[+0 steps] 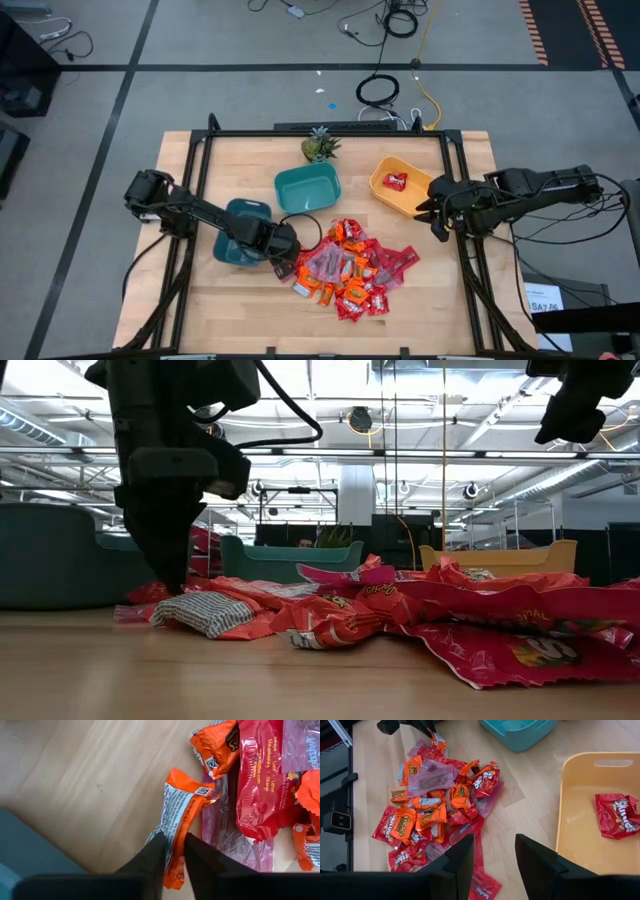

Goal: Sort candy
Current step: Put the orange chocolate into the blue bin, then put the red candy into the yellow bin

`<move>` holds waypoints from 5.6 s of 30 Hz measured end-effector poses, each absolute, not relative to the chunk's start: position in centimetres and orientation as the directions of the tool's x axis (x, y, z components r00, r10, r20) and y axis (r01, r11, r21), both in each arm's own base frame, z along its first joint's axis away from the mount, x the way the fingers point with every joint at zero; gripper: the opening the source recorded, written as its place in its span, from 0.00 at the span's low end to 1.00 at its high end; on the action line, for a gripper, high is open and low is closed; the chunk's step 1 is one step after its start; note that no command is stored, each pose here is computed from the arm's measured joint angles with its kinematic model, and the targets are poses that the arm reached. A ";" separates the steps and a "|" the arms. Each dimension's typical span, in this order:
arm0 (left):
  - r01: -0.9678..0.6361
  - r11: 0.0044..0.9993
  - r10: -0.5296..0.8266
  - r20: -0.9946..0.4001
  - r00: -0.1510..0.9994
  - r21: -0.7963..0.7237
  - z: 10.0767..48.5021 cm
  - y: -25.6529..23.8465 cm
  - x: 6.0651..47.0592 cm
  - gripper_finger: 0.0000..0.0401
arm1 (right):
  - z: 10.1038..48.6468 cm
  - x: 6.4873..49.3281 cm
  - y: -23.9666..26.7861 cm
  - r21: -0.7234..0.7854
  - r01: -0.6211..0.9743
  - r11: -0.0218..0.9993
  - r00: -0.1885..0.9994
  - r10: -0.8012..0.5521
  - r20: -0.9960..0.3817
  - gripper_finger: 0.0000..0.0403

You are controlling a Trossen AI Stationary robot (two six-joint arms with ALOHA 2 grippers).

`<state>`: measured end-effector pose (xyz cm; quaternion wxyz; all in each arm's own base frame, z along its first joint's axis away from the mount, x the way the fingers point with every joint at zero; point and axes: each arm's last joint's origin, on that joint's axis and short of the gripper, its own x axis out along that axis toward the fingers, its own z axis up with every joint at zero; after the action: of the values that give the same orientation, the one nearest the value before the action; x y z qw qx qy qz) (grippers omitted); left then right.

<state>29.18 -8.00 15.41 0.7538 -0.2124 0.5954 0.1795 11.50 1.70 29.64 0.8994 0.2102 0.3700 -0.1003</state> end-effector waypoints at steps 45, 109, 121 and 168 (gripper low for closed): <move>-0.427 0.903 0.262 -0.848 0.460 0.047 35.2 -5.6 17.4 0.03 | 30.6 12.3 1.9 0.411 0.329 0.850 0.790 -0.009 -0.613 0.33; -0.433 0.896 0.198 -0.783 0.589 -0.099 27.9 -3.6 11.2 0.24 | 30.8 13.1 2.0 0.445 0.327 0.834 0.811 -0.006 -0.585 0.33; -0.433 0.896 0.198 -0.783 0.590 -0.099 27.9 -3.6 11.2 0.24 | 30.8 13.1 2.0 0.480 0.352 0.803 0.811 -0.005 -0.585 0.33; -0.434 0.896 0.199 -0.783 0.590 -0.100 27.9 -3.6 11.2 0.24 | 28.0 19.3 3.1 0.132 0.177 0.975 0.742 -0.044 -0.669 0.56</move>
<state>11.21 -3.59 27.88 0.8803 -0.1414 0.4158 0.1796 19.29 3.08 27.98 0.9286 0.0936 0.3542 -0.0595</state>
